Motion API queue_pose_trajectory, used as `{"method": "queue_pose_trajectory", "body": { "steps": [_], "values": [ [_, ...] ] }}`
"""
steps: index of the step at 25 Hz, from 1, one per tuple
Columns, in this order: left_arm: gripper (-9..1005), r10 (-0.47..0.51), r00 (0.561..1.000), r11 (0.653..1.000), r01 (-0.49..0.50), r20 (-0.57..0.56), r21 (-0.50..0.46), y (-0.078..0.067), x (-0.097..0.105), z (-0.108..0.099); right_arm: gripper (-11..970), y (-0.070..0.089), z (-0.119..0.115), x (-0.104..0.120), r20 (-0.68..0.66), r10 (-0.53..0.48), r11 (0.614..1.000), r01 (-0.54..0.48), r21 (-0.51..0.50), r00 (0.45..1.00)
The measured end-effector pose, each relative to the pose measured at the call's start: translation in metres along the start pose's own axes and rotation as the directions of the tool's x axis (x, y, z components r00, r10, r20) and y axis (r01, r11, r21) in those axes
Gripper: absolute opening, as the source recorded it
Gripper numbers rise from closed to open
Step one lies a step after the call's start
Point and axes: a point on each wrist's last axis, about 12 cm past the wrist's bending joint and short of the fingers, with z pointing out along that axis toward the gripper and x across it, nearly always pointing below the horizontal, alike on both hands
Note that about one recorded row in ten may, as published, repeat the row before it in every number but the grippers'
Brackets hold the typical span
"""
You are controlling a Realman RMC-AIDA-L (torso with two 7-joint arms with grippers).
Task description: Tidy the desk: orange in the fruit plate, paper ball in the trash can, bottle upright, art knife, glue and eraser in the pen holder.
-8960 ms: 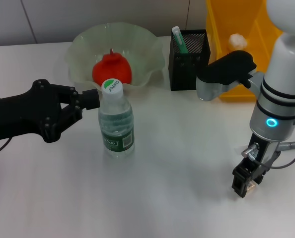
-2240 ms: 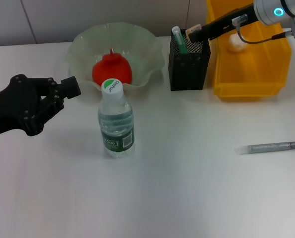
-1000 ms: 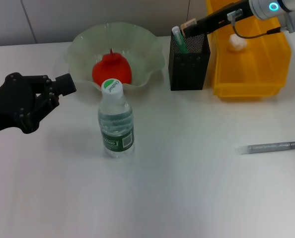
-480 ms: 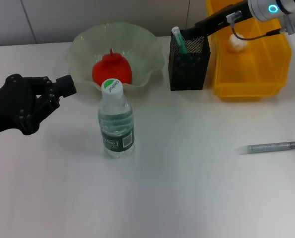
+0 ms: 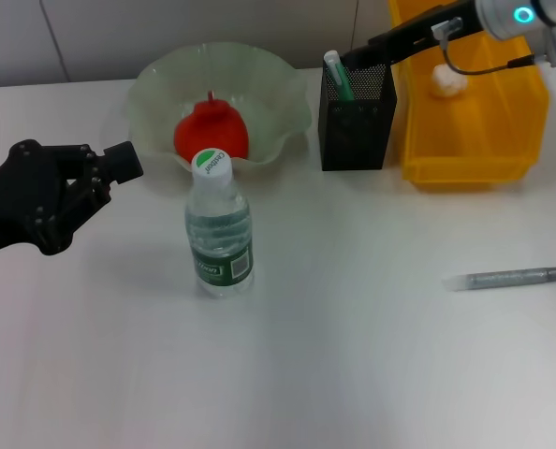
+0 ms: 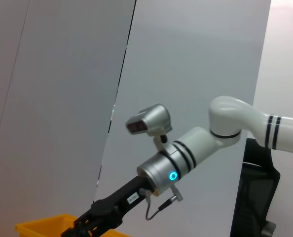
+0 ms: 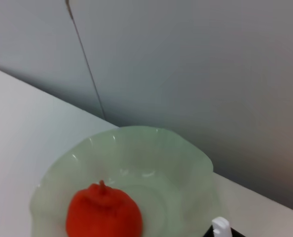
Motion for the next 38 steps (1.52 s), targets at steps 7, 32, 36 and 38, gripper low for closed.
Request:
{"method": "queue_pose_trajectory", "body": {
  "steps": [7, 32, 36, 38],
  "values": [
    [8, 0.001, 1.000, 1.000, -0.001, 0.000, 0.004, 0.000, -0.001, 0.001, 450, 0.014, -0.023, 0.009, -0.015, 0.024, 0.999, -0.025, -0.047, 1.000],
    [9, 0.004, 1.000, 0.999, -0.004, 0.009, 0.044, -0.004, -0.002, 0.003, 449, 0.055, -0.101, 0.073, -0.316, 0.061, 0.975, -0.124, -0.183, 0.947],
    [9, 0.014, 1.000, 0.999, -0.015, 0.010, 0.049, -0.003, -0.003, 0.004, 450, 0.052, -0.101, 0.078, -0.354, 0.046, 0.980, -0.110, -0.164, 0.934],
    [9, 0.023, 1.000, 0.998, -0.023, 0.013, 0.051, -0.003, -0.003, 0.005, 450, 0.050, -0.101, 0.081, -0.387, 0.033, 0.985, -0.095, -0.143, 0.922]
  ]
}}
